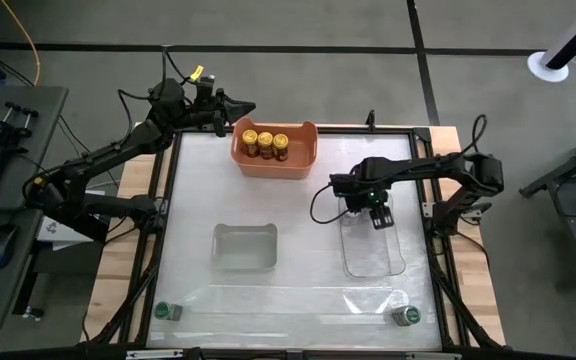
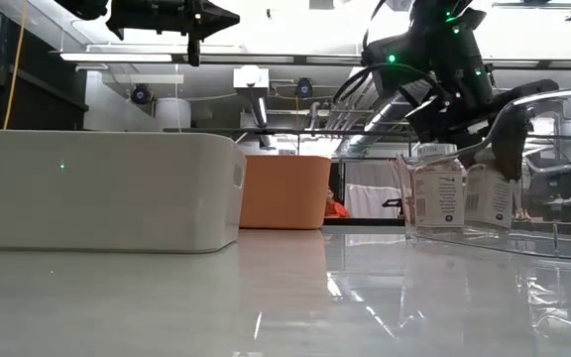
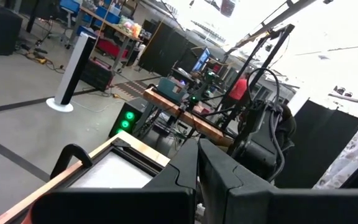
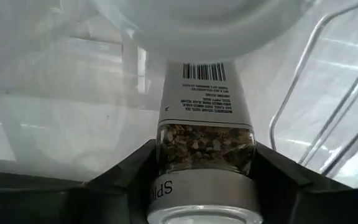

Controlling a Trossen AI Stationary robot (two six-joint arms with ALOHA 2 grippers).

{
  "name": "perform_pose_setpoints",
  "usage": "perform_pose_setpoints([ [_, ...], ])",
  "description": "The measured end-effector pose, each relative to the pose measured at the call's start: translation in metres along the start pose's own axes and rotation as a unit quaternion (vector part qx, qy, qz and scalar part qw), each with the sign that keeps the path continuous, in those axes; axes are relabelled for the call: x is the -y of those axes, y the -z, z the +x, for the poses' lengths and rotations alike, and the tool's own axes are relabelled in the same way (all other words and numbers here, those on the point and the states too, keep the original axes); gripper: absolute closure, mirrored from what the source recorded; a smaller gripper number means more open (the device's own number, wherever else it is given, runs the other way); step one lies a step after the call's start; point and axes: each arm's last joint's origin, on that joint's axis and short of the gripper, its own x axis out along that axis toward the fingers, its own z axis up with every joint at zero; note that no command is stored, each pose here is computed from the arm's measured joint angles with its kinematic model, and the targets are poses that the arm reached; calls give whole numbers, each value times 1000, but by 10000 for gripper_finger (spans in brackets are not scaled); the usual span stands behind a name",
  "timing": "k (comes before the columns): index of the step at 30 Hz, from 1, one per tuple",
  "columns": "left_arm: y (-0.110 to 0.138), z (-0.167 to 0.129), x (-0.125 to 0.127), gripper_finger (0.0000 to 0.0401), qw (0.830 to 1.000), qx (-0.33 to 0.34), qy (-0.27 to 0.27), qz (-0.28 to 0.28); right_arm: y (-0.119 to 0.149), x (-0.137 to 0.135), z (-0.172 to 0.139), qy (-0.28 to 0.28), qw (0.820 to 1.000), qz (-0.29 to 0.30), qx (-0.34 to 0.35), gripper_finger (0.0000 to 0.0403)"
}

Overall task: Sort spices by type
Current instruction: Put the white seasoning bottle into the transparent bin, then put the right green seasoning bottle into the gray bin

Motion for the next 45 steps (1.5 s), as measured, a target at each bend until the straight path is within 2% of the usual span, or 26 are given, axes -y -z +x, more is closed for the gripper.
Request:
perform_pose_setpoints([
  [5, 0, 0, 0, 401, 1000, 1, -1, 0, -3, 0, 0, -12, 1000, 22, 12, 110],
  [8, 0, 0, 0, 401, 1000, 1, -1, 0, -5, 0, -7, -22, 999, 26, 32, 81],
  [12, 0, 0, 0, 401, 1000, 1, -1, 0, -10, 3, -25, -18, 997, 38, 61, 75],
  [18, 0, 0, 0, 401, 1000, -1, 1, 0, -7, 2, -65, -54, 994, 48, 88, 77],
  [20, 0, 0, 0, 401, 1000, -3, 3, -1, -1, -1, -79, -83, 988, 80, 103, 77],
  [23, 2, 0, -1, 401, 1000, -9, 0, -5, 12, -10, -95, -126, 969, 157, 141, 76],
  [28, 7, 0, -4, 401, 999, -35, -14, -2, 41, -48, -98, -148, 943, 261, 147, 76],
  [31, 11, -1, -5, 401, 998, -56, -9, 3, 55, -79, -93, -181, 919, 318, 149, 76],
  [34, 14, -1, -3, 401, 996, -81, 23, 6, 61, -110, -90, -220, 887, 375, 153, 76],
  [37, 18, 1, 4, 401, 991, -106, 78, 7, 63, -143, -88, -249, 865, 414, 140, 76],
  [41, 30, 9, 25, 401, 975, -148, 164, 11, 60, -180, -83, -263, 855, 433, 110, 76],
  [45, 48, 20, 57, 401, 964, -170, 205, 15, 56, -210, -73, -260, 858, 435, 85, 76],
])
